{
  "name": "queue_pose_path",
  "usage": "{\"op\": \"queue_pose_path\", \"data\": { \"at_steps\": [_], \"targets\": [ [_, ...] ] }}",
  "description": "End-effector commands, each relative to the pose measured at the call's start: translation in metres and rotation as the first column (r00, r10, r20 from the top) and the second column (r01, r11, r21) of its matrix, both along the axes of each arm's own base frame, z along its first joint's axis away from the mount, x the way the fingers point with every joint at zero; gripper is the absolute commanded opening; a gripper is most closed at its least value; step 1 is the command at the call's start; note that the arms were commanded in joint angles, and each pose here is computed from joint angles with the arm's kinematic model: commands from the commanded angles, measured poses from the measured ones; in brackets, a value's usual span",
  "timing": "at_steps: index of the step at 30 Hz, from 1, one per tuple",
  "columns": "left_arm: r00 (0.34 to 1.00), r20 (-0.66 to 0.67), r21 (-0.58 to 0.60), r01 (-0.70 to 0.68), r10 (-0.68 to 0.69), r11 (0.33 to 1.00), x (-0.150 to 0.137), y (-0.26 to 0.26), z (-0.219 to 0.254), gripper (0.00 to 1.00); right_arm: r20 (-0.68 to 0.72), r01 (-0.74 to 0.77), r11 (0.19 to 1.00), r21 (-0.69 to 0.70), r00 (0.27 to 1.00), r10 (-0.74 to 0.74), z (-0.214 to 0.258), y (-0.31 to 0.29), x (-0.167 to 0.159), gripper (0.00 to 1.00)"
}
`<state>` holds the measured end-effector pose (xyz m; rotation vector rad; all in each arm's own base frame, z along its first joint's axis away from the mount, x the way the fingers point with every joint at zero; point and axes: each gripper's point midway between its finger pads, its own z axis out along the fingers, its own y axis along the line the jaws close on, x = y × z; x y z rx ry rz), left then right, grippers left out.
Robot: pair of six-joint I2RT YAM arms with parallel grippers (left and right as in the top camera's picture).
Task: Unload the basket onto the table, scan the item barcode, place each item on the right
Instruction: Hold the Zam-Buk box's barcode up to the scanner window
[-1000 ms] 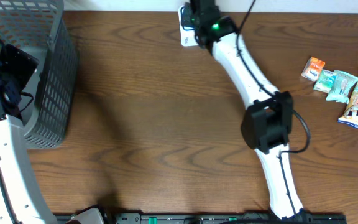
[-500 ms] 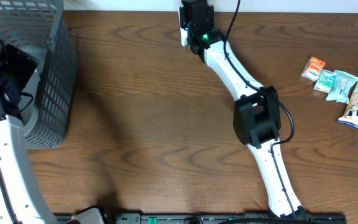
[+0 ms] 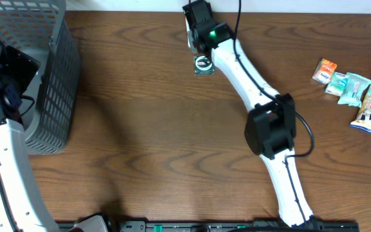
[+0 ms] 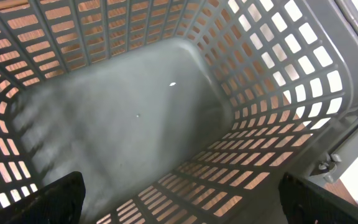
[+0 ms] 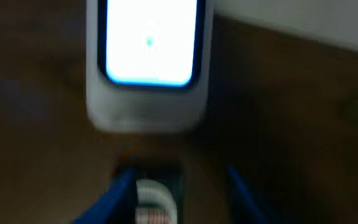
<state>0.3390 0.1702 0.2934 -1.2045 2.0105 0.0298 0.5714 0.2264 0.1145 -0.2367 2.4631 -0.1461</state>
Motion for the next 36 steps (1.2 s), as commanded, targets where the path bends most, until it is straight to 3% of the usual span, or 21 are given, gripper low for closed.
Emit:
{"op": "queue_pose_path", "data": {
  "at_steps": [1,3,5,11,20,24,28,30,34,36],
  "targets": [
    [1.0,0.004,0.005,-0.013,0.013,1.0,-0.001,0.003,0.002,0.98,-0.094,-0.068,0.991,0.114,0.992,0.079,0.011,0.01,-0.021,0.48],
    [1.0,0.004,0.005,-0.013,0.013,1.0,-0.001,0.003,0.002,0.98,-0.168,-0.073,0.991,0.114,0.982,0.091,-0.008,0.009,-0.033,0.54],
    [1.0,0.004,0.006,-0.013,0.013,1.0,-0.001,0.003,0.002,0.98,-0.212,-0.067,0.993,0.095,0.974,0.086,-0.027,0.006,-0.039,0.69],
    [1.0,0.004,0.006,-0.013,0.013,1.0,-0.001,0.003,0.002,0.98,-0.215,0.021,0.99,0.14,0.977,0.01,-0.061,0.008,-0.038,0.93],
    [1.0,0.004,0.006,-0.013,0.013,1.0,-0.001,0.003,0.002,0.98,-0.188,0.102,0.983,0.154,0.98,-0.072,-0.1,0.002,-0.035,0.94],
    [1.0,0.004,0.005,-0.013,0.013,1.0,-0.001,0.003,0.002,0.98,-0.192,0.1,0.984,0.151,0.979,-0.07,-0.117,0.001,-0.039,0.86],
    [1.0,0.004,0.006,-0.013,0.013,1.0,-0.001,0.003,0.002,0.98,-0.213,0.126,0.98,0.151,0.973,-0.093,-0.127,-0.002,-0.045,0.61],
    [1.0,0.004,0.005,-0.013,0.013,1.0,-0.001,0.003,0.002,0.98,-0.216,0.127,0.981,0.149,0.972,-0.093,-0.127,-0.003,-0.046,0.54],
    [1.0,0.004,0.005,-0.013,0.013,1.0,-0.001,0.003,0.002,0.98,-0.206,0.113,0.976,0.184,0.976,-0.074,-0.104,0.003,-0.045,0.41],
    [1.0,0.004,0.005,-0.013,0.013,1.0,-0.001,0.003,0.002,0.98,-0.193,0.101,0.972,0.213,0.979,-0.059,-0.086,0.007,-0.044,0.39]
  ]
}}
